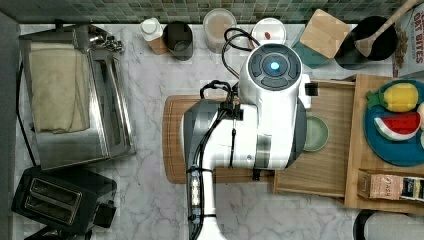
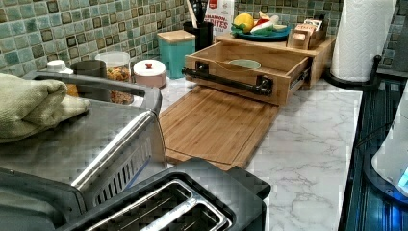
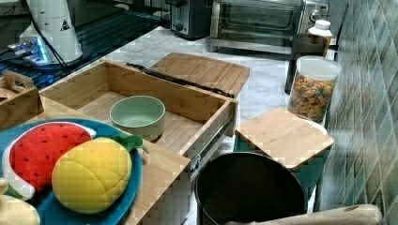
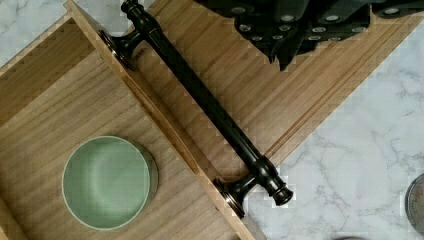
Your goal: Close the drawer.
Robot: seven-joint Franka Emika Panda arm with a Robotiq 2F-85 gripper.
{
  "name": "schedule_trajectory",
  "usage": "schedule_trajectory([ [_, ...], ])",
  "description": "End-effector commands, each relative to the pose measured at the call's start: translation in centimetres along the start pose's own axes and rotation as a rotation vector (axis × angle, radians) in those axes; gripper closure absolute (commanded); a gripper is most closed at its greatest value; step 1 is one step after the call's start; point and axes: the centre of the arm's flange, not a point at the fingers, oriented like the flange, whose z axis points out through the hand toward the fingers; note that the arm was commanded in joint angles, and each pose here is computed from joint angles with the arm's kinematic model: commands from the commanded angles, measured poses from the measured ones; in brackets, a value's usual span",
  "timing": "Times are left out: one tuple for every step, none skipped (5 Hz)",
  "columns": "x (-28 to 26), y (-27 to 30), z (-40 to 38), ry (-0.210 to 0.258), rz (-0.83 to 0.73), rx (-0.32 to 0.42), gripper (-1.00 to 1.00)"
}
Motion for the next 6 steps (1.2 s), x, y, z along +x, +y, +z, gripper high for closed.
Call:
schedule_trajectory([
  [0.0,0.1,0.1,0.0,0.001,-0.002,1.0],
  [0.2,-0.5,1.5,0.011,-0.156,0.01,1.0],
  [-0.6,-2.0,3.2,0.059,-0.396,-0.009,1.0],
  [-0.5,-3.1,4.2,0.006,-0.462,0.016,1.0],
  [-0.6,-4.0,5.7,-0.045,-0.538,0.023,1.0],
  [-1.3,-5.3,8.1,-0.038,-0.633,-0.023,1.0],
])
